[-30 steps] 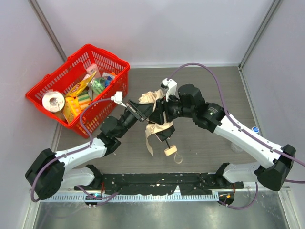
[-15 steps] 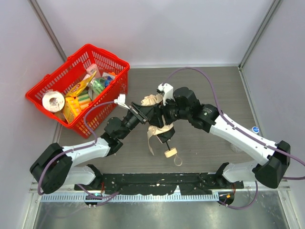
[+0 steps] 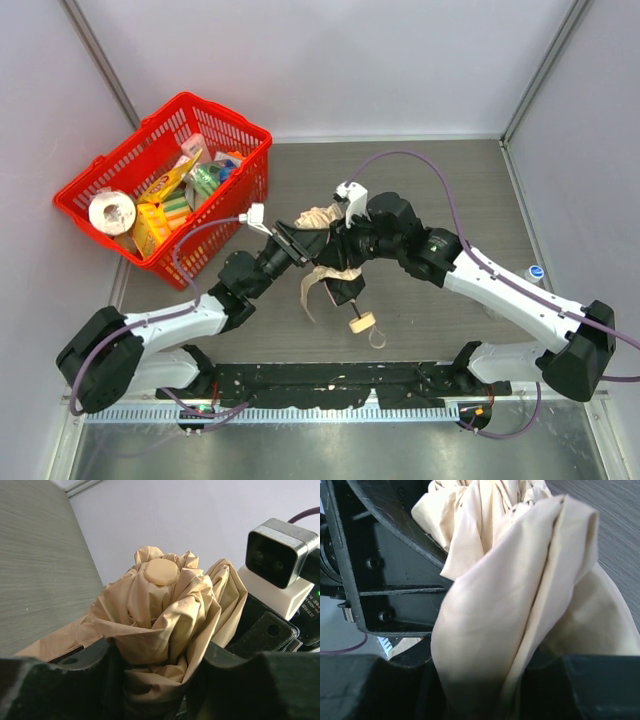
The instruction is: Put away the umbrella
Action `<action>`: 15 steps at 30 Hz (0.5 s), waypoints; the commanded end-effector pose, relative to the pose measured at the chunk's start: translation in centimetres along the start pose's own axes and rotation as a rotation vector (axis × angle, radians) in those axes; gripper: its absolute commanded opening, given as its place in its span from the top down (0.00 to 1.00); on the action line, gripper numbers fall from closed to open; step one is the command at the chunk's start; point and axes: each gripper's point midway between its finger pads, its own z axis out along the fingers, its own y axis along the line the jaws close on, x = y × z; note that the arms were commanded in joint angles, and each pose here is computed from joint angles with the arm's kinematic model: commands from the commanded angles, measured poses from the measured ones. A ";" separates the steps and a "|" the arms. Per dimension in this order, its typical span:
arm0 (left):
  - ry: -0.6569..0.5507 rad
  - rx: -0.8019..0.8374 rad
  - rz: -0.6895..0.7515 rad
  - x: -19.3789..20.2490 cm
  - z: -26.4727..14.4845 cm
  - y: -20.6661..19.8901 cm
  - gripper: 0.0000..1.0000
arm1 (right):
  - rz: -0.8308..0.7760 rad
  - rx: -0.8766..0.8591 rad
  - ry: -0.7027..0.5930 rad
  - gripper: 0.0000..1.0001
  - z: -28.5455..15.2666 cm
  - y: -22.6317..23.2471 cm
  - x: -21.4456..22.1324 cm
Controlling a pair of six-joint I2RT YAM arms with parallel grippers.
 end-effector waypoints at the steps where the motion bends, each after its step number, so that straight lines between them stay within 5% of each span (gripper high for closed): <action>1: 0.063 0.098 -0.027 1.3 -1.4 -4.2 0.53 | -0.170 -0.122 -0.023 0.99 1.3 2.1 0.2; 8: 0.036 -0.075 0.061 0.5 -4.3 -0.8 0.03 | -0.177 -0.125 0.019 0.99 1.9 0.4 2.1; 15: 0.079 -0.304 0.167 0.2 -8.7 2.8 0.00 | -0.143 -0.117 0.075 0.99 3.1 -2.2 4.0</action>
